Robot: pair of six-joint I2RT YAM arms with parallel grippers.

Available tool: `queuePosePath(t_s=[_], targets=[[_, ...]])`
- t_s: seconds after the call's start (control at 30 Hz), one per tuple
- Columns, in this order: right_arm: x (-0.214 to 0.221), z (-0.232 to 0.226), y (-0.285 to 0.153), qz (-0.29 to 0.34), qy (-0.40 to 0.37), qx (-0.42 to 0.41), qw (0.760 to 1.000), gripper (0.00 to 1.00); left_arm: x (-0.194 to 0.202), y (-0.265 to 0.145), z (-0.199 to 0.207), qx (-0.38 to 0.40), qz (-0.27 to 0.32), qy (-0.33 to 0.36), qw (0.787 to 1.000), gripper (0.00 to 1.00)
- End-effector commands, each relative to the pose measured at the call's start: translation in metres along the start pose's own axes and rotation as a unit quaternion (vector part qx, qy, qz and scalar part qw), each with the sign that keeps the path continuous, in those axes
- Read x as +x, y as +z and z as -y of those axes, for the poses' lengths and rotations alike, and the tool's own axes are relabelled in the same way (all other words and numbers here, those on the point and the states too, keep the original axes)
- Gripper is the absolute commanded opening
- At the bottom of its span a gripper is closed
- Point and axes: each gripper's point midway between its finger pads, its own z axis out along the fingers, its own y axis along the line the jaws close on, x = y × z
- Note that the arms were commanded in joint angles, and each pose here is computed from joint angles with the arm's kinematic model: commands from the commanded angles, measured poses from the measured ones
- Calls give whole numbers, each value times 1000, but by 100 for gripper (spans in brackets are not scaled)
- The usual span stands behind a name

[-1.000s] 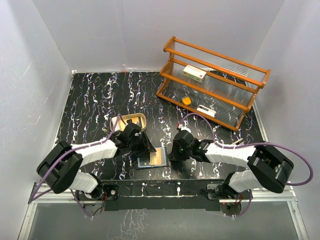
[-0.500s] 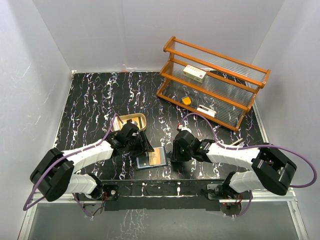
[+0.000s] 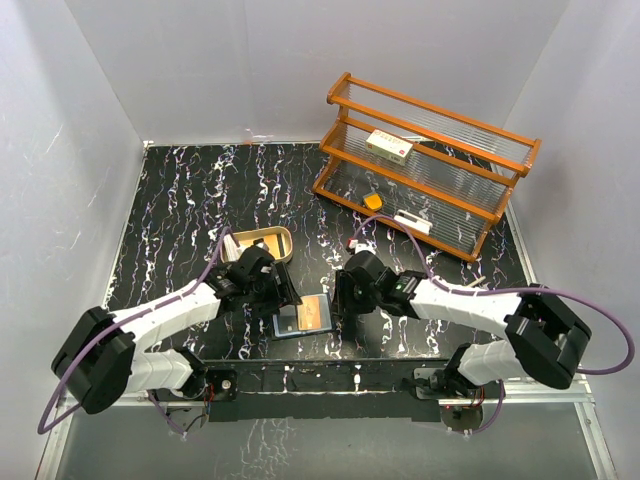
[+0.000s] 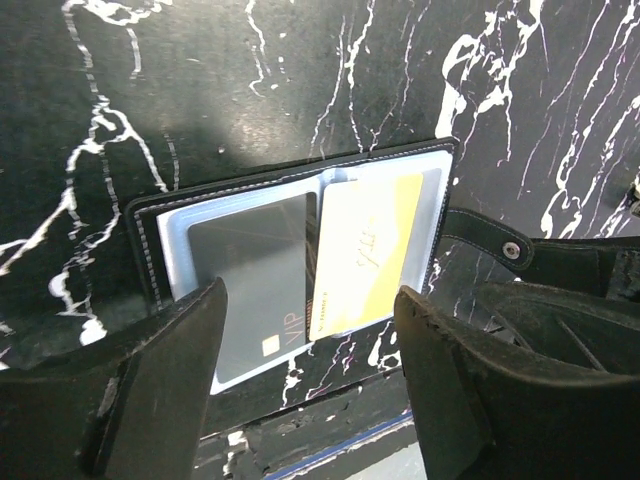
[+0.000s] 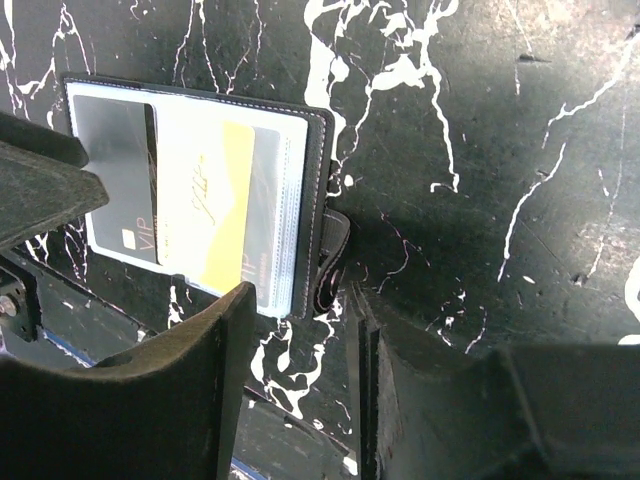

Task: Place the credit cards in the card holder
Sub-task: Insert the credit card into the card holder.

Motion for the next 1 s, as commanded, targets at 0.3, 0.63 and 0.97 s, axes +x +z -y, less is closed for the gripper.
queuePosePath(t_s=[0.3, 0.63, 0.97], targets=[[-17, -11, 18, 11, -30, 1, 999, 22, 6, -18, -35, -61, 15, 3, 998, 62], [-9, -7, 20, 4, -24, 1, 1000, 13, 0, -21, 20, 49, 0, 18, 999, 53], [-5, -7, 18, 2, -16, -7, 1000, 11, 8, 2, 27, 70, -29, 12, 997, 59]])
